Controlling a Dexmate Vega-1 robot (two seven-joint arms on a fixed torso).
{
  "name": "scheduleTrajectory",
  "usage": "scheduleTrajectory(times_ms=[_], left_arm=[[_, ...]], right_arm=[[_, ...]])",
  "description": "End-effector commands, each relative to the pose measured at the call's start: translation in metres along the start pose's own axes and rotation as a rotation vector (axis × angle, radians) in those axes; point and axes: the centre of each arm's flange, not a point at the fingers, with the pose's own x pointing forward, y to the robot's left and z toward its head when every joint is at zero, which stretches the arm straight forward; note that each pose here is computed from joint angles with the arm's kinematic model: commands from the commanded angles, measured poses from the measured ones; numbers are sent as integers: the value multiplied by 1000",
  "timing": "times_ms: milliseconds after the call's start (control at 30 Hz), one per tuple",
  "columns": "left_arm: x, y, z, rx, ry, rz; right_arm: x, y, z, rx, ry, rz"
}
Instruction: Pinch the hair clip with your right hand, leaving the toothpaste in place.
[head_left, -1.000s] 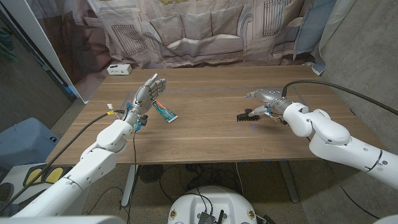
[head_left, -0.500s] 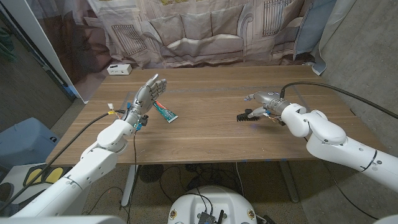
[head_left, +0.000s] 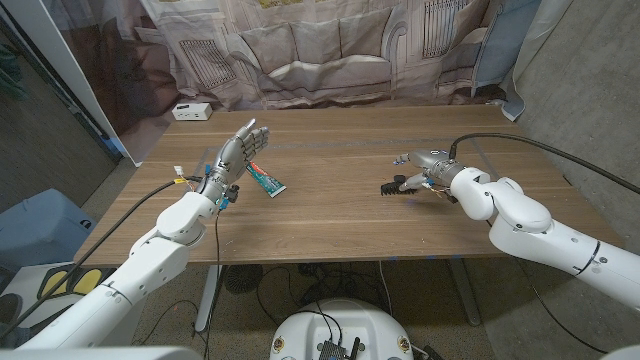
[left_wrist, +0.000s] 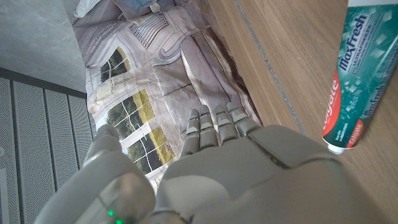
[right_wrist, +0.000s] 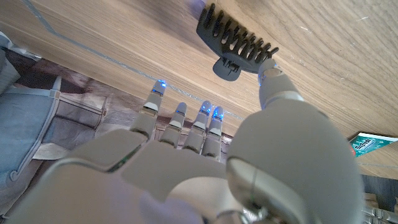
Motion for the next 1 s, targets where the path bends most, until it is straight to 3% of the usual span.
scheduleTrajectory(times_ms=[33,1000], left_arm=[[-1,0,-1,-1,2,0],[-3,2,-7,-2,23,-12]], right_arm=[[5,3,-1,6,12,44],[18,7,-4,21,45,106]])
